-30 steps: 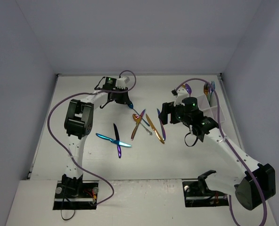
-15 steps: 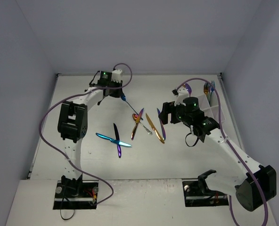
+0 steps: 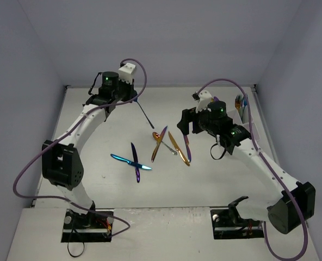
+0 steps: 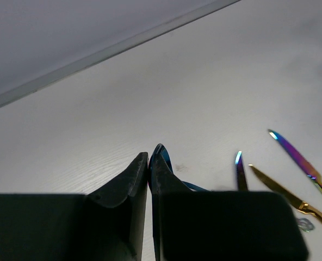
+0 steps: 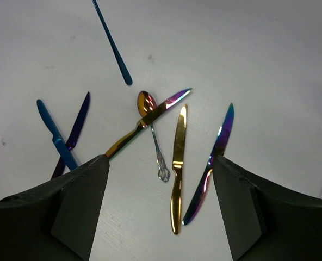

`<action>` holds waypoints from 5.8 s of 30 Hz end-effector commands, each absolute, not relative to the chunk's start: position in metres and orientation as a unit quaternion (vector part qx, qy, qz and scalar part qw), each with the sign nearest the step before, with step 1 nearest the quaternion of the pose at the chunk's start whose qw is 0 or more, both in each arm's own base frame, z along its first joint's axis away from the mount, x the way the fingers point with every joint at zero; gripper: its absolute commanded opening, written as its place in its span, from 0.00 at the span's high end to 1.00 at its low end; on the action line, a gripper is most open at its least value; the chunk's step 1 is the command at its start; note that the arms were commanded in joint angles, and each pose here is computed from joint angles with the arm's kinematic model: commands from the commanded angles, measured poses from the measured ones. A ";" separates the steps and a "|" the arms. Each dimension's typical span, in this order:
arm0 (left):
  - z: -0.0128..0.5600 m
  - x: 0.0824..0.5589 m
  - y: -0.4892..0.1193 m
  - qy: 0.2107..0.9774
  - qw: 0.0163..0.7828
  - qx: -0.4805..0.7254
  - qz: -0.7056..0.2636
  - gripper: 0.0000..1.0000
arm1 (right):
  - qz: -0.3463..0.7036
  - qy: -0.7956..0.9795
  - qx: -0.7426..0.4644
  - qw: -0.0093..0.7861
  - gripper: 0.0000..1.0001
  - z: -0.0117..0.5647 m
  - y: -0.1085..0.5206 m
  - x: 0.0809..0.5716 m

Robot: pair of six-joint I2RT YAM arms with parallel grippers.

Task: Sort the eating utensils into containers

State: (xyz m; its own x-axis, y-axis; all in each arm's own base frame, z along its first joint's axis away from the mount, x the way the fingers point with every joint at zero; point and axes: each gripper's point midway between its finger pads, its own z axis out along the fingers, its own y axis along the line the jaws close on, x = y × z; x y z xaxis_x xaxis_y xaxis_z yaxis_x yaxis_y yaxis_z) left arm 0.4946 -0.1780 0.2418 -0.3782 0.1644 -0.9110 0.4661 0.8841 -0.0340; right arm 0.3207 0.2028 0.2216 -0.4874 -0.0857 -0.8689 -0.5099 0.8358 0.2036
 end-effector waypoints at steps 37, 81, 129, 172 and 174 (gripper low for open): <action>0.366 0.346 -0.289 0.730 0.587 0.239 -0.256 0.91 | 0.198 0.778 -0.260 0.537 1.00 0.274 0.283 0.340; 0.194 0.301 -0.095 0.860 0.502 0.062 -0.062 0.17 | -0.030 0.779 -0.056 0.624 1.00 0.197 0.025 0.508; 0.175 0.332 -0.206 0.893 0.412 0.048 -0.174 0.18 | 0.087 0.785 0.060 0.611 0.43 0.252 0.037 0.381; 0.051 0.419 -0.280 0.897 0.279 0.186 -0.287 0.92 | 0.186 0.802 -0.004 0.567 0.34 0.234 0.077 0.313; 0.051 0.419 -0.277 0.898 0.282 0.187 -0.283 0.98 | 0.186 0.803 -0.004 0.567 0.33 0.233 0.077 0.313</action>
State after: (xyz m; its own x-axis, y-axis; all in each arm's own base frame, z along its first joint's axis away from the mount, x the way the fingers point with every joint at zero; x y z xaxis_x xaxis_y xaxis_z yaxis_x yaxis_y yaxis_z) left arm 0.4084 -0.2772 0.0371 -0.8098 0.1701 -0.5616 0.4638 0.7718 -0.4350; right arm 0.3111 0.0710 0.2185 -0.4030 0.1987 -0.8934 -0.1811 0.9395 0.2907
